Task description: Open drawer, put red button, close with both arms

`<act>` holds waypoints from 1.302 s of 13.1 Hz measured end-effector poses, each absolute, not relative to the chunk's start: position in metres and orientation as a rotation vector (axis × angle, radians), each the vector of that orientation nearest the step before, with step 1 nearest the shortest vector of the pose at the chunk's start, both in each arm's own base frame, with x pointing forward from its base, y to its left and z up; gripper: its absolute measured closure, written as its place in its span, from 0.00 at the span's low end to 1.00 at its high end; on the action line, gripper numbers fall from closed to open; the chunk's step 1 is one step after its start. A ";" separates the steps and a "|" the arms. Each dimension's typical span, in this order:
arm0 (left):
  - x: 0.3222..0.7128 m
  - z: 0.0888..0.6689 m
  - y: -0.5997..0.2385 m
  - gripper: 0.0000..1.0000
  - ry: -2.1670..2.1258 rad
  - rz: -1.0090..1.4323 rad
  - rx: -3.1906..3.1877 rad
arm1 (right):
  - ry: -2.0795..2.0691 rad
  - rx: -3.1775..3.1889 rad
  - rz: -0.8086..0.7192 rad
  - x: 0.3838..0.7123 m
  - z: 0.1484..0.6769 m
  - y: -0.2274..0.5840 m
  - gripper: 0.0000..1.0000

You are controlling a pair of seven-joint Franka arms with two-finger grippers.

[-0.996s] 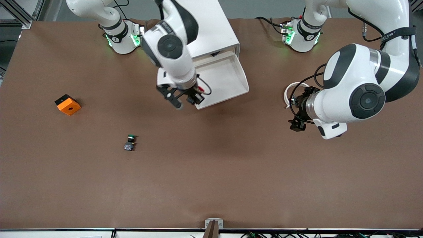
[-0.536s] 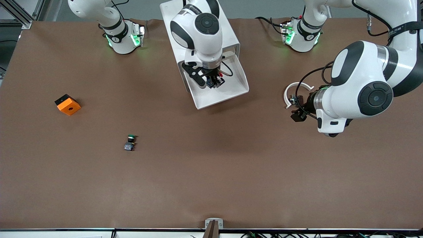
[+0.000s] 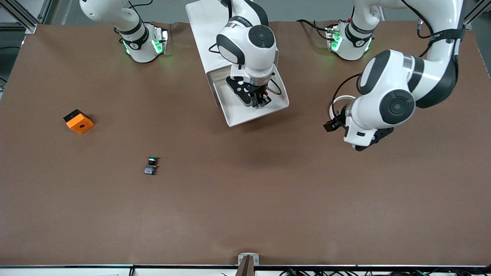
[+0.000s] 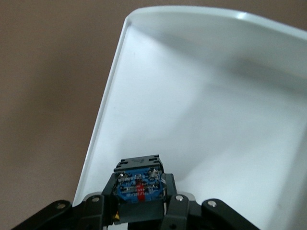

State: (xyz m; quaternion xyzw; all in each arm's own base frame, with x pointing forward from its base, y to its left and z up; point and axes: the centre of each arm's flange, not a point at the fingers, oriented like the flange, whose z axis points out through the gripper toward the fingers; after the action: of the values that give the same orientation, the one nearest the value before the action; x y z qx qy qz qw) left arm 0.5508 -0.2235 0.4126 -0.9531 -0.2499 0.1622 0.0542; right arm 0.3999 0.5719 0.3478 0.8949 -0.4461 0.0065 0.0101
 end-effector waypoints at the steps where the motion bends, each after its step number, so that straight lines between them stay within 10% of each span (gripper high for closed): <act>1: 0.544 0.404 -0.232 0.00 -0.726 0.475 -2.916 | -1.395 2.794 0.022 0.400 0.346 0.576 0.59; 7: 0.523 0.345 -0.279 0.00 -0.627 0.376 -3.016 | -1.382 2.817 0.026 0.392 0.350 0.588 0.59; 13: 0.518 0.309 -0.313 0.00 -0.639 0.354 -3.042 | -1.350 2.853 0.050 0.381 0.361 0.601 0.01; 17: 0.513 0.301 -0.334 0.00 -0.691 0.317 -3.056 | -1.211 2.920 0.072 0.399 0.386 0.594 0.00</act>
State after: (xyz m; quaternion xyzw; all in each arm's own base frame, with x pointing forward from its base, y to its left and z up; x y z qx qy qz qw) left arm 0.5127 -0.3341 0.3010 -0.9704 -0.2195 0.1006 -0.0038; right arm 0.3995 0.5941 0.3864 0.9234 -0.3830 0.0227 -0.0103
